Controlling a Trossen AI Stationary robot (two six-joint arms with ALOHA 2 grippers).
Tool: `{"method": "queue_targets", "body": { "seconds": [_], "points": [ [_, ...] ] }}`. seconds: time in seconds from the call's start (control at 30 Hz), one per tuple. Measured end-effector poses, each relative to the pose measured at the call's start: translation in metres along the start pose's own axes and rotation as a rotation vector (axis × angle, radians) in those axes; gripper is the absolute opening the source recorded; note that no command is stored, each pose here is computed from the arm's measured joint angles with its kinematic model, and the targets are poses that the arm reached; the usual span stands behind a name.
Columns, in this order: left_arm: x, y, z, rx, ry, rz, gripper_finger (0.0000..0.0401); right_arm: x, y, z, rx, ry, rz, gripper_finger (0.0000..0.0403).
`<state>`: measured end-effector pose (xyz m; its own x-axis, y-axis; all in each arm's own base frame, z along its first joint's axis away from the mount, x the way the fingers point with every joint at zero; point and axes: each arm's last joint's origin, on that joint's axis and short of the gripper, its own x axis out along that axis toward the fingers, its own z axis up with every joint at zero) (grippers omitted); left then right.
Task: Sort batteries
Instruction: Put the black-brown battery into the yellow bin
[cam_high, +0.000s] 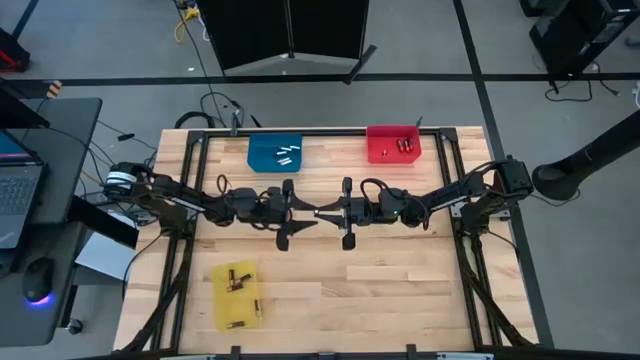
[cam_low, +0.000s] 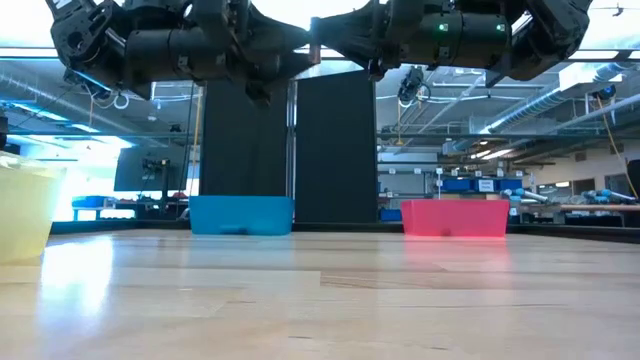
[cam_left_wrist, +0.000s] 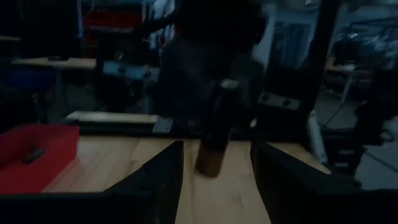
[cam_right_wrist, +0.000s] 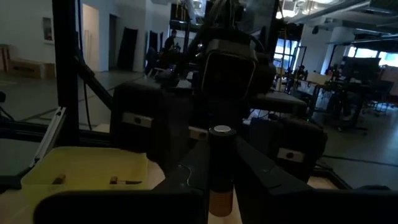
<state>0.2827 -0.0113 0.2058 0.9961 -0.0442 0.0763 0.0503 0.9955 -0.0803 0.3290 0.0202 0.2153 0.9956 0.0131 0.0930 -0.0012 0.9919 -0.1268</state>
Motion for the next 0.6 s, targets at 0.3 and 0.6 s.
{"method": "queue_targets", "body": {
  "seconds": [0.3, 0.6],
  "points": [
    [0.011, -0.003, 0.010, 0.043, 0.000, -0.080, 0.0168, 0.000, 0.001, 0.002, 0.003, -0.025, 0.009, 0.0054],
    [0.013, -0.003, 0.010, 0.077, 0.025, -0.081, 0.0099, 0.000, 0.002, 0.003, 0.003, -0.026, 0.013, 0.0054]
  ]
}}
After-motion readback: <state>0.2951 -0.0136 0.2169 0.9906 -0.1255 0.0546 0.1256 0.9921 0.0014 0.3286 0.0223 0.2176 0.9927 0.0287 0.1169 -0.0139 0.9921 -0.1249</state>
